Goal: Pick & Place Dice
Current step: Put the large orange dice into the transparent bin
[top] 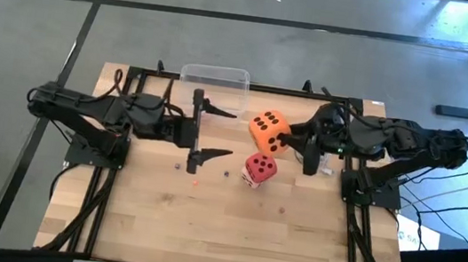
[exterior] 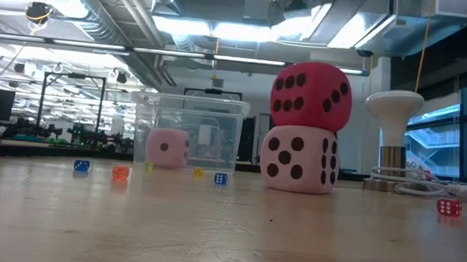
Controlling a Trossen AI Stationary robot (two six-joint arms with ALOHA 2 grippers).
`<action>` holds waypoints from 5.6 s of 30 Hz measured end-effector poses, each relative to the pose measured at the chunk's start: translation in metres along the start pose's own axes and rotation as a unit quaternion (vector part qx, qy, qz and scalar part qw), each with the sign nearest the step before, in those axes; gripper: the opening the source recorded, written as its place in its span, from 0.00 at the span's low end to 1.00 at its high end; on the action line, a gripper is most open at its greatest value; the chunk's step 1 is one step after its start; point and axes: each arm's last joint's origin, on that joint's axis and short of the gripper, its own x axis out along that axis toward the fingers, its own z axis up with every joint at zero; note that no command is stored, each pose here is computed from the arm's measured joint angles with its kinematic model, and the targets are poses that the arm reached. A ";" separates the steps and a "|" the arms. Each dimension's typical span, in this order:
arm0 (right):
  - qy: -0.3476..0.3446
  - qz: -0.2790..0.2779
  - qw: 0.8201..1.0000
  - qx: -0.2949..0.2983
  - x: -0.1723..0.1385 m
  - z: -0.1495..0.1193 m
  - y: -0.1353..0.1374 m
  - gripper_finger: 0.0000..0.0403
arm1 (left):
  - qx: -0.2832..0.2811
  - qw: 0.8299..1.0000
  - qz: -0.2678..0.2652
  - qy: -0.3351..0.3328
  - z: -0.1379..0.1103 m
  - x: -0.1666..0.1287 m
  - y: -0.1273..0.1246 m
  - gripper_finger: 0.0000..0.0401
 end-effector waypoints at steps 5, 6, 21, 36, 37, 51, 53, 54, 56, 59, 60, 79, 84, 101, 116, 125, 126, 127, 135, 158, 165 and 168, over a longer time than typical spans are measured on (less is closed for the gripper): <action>0.003 0.007 1.000 0.000 -0.001 -0.002 0.003 0.32 | 0.038 0.998 0.030 0.030 0.002 0.015 -0.002 0.99; 0.002 0.009 1.000 0.001 -0.001 -0.002 0.004 0.32 | 0.043 0.998 0.032 0.033 0.002 0.018 -0.002 0.99; 0.015 0.063 0.998 -0.016 0.017 -0.005 0.016 0.31 | 0.064 0.995 -0.032 0.063 0.004 0.048 -0.015 0.99; -0.001 0.093 0.996 -0.018 0.027 -0.003 0.024 0.29 | -0.032 0.996 -0.035 0.077 0.002 0.051 -0.022 0.45; -0.005 0.095 0.995 -0.019 0.028 -0.003 0.025 0.29 | -0.038 0.995 -0.027 0.085 0.001 0.052 -0.023 0.44; -0.007 0.107 0.994 -0.022 0.044 -0.007 0.032 0.24 | -0.035 0.993 -0.008 0.108 0.008 0.044 -0.045 0.43; -0.005 0.109 0.994 -0.007 0.044 -0.007 0.033 0.25 | -0.037 0.994 -0.009 0.107 0.009 0.044 -0.046 0.43; -0.003 0.111 0.994 -0.004 0.044 -0.007 0.033 0.29 | -0.038 0.994 -0.010 0.106 0.009 0.043 -0.046 0.43; 0.003 0.119 0.993 -0.003 0.044 -0.008 0.033 0.43 | -0.039 0.994 -0.012 0.103 0.011 0.040 -0.046 0.43; 0.009 0.124 0.992 0.002 0.045 -0.008 0.034 0.68 | -0.037 0.994 -0.008 0.106 0.012 0.037 -0.045 0.41; 0.012 0.125 0.992 0.003 0.045 -0.009 0.033 0.76 | -0.036 0.993 -0.007 0.108 0.012 0.036 -0.044 0.41; -0.079 -0.018 0.991 0.106 0.046 -0.005 0.025 0.75 | -0.082 0.980 0.059 0.169 0.014 -0.020 -0.012 0.37; -0.087 -0.028 0.987 0.134 0.044 -0.006 0.025 0.75 | -0.083 0.970 0.113 0.200 0.008 -0.043 0.012 0.31; -0.055 -0.039 0.997 0.043 0.025 -0.020 0.034 0.75 | -0.177 0.889 0.176 0.384 -0.151 -0.002 0.140 0.29; -0.041 -0.026 0.999 0.024 0.017 -0.030 0.044 0.75 | -0.152 0.859 0.047 0.487 -0.252 0.063 0.134 0.22; -0.040 -0.021 0.999 0.018 0.014 -0.033 0.048 0.75 | -0.135 0.835 -0.001 0.533 -0.282 0.081 0.117 0.22; -0.039 -0.020 0.999 0.018 0.013 -0.034 0.048 0.75 | -0.134 0.832 -0.006 0.538 -0.285 0.082 0.115 0.22; -0.039 -0.019 0.999 0.017 0.013 -0.034 0.049 0.75 | -0.134 0.829 -0.009 0.542 -0.287 0.083 0.114 0.22; -0.031 -0.011 0.999 0.011 0.011 -0.038 0.053 0.75 | -0.137 0.832 -0.020 0.537 -0.288 0.084 0.113 0.21; -0.025 -0.011 1.000 -0.009 0.013 -0.040 0.054 0.75 | -0.105 0.822 -0.061 0.557 -0.294 0.087 0.084 0.20; -0.025 -0.011 1.000 -0.010 0.013 -0.040 0.054 0.75 | -0.122 0.819 -0.052 0.558 -0.294 0.086 0.084 0.34; -0.025 -0.011 1.000 -0.010 0.013 -0.040 0.054 0.75 | -0.138 0.811 -0.046 0.567 -0.294 0.085 0.083 0.51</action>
